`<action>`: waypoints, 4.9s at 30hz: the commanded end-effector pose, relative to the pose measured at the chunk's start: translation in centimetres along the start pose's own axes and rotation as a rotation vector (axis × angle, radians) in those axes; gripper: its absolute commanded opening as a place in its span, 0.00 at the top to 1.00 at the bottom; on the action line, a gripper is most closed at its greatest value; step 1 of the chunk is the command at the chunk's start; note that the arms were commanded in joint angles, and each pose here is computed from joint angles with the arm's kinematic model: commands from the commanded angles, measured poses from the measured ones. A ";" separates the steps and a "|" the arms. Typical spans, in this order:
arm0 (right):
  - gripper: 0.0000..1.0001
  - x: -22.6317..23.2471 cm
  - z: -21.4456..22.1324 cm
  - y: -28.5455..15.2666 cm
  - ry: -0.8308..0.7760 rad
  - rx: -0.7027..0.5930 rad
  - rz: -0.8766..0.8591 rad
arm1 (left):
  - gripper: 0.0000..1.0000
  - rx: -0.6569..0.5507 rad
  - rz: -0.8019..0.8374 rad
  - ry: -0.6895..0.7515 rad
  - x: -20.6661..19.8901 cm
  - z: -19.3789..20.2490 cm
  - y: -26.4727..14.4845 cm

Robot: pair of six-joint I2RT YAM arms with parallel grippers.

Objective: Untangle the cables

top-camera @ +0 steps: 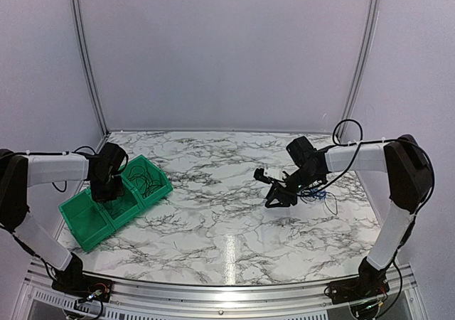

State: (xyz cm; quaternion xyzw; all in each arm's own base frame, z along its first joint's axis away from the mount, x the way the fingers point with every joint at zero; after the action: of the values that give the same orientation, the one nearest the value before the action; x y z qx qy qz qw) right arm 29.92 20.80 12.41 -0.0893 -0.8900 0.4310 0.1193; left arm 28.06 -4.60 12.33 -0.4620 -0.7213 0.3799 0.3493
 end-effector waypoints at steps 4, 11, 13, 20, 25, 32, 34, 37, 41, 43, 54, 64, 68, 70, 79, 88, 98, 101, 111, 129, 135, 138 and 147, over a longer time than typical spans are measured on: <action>0.64 -0.3 -1.0 -0.2 -0.032 0.001 0.018 | 1.00 0.001 0.079 0.028 -0.8 -1.1 -0.8; 0.64 -0.3 -1.1 -0.1 -0.032 -0.002 0.017 | 0.56 -0.029 0.096 0.032 0.4 -1.7 -4.0; 0.64 -0.2 -1.3 -0.1 -0.031 -0.006 0.014 | 0.52 -0.036 0.105 0.031 0.8 -1.8 -5.0; 0.63 -0.8 -2.7 -2.6 -0.010 -0.057 0.060 | 0.46 -0.090 0.194 0.037 1.4 -2.5 -8.5; 0.62 -3.7 -3.3 -9.6 0.060 -0.174 0.231 | 0.46 -0.252 0.433 0.101 -0.1 -5.4 -13.3; 0.63 -8.9 -0.4 -14.2 0.305 -0.167 0.464 | 0.14 -0.604 0.756 0.279 -7.0 -6.2 -19.5; 0.63 -9.6 0.3 -14.0 0.347 -0.120 0.499 | 0.01 -0.662 0.812 0.324 -8.9 -5.4 -20.5; 0.62 -10.3 1.9 -13.3 0.386 -0.028 0.547 | 0.01 -0.640 0.886 0.288 -10.7 -4.9 -19.5; 0.62 -10.1 4.3 -13.5 0.434 0.044 0.554 | 0.01 -0.603 0.992 0.339 -12.9 -3.2 -18.3; 0.62 -9.6 5.8 -13.8 0.455 0.077 0.542 | 0.01 -0.632 0.988 0.356 -13.5 -2.6 -18.2; 0.60 -3.8 10.0 -14.3 0.429 0.180 0.515 | 0.01 -0.735 0.559 0.199 -12.2 -5.0 -17.4; 0.53 -0.9 13.2 -11.3 0.429 0.275 0.345 | 0.01 -0.683 0.423 0.205 -13.7 -5.8 -15.2; 0.53 -1.5 14.0 -10.7 0.439 0.299 0.399 | 0.07 -0.717 0.637 0.261 -14.3 -4.6 -16.1; 0.53 -1.9 14.1 -10.6 0.447 0.305 0.419 | 0.12 -0.712 0.722 0.282 -14.8 -4.3 -16.6; 1.00 -1.4 11.8 -11.7 0.429 0.211 0.368 | 0.33 -0.637 1.008 0.440 -18.4 -2.6 -18.2; 1.00 5.4 -0.4 -20.9 0.062 -0.186 0.293 | 0.28 -0.805 1.197 0.636 -21.9 0.7 -23.1; 1.00 6.4 -7.7 -25.9 -0.061 -0.413 0.180 | 0.28 -0.945 1.276 0.587 -27.8 2.7 -28.7; 1.00 6.8 -9.2 -26.7 -0.093 -0.470 0.142 | 0.28 -0.968 1.308 0.555 -29.9 3.2 -29.5; 1.00 8.9 -13.6 -31.4 -0.192 -0.653 0.099 | 0.33 -0.945 1.319 0.519 -39.8 6.5 -26.1; 1.00 10.9 -19.0 -40.4 -0.393 -0.882 0.042 | 0.56 -0.687 1.315 0.398 -47.1 11.5 -15.5; 1.00 9.7 -19.2 -41.6 -0.392 -0.909 0.064 | 0.57 -0.666 1.305 0.427 -46.2 12.1 -14.9; 1.00 8.9 -19.3 -41.8 -0.367 -0.912 0.132 | 0.51 -0.675 1.326 0.440 -45.4 12.1 -15.4; 1.00 4.9 -17.5 -38.3 -0.215 -0.870 0.245 | 0.38 -0.784 1.374 0.416 -39.0 10.0 -20.6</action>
State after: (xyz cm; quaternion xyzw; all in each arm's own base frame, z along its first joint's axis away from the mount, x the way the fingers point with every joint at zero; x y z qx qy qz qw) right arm 26.94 12.12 54.93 -0.1435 -0.9859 0.0302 -0.0810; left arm 25.05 -50.51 10.38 -0.9362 -0.2959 0.1693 0.0860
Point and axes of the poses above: each gripper's point midway between its finger pads, its own y axis out along the fingers, its own x axis along the line the jaws close on, z = x × y, the point moved 8 cm from there along -y, back along the fingers, and after that the axes turned 4 degrees about y, right-handed, at the moved point
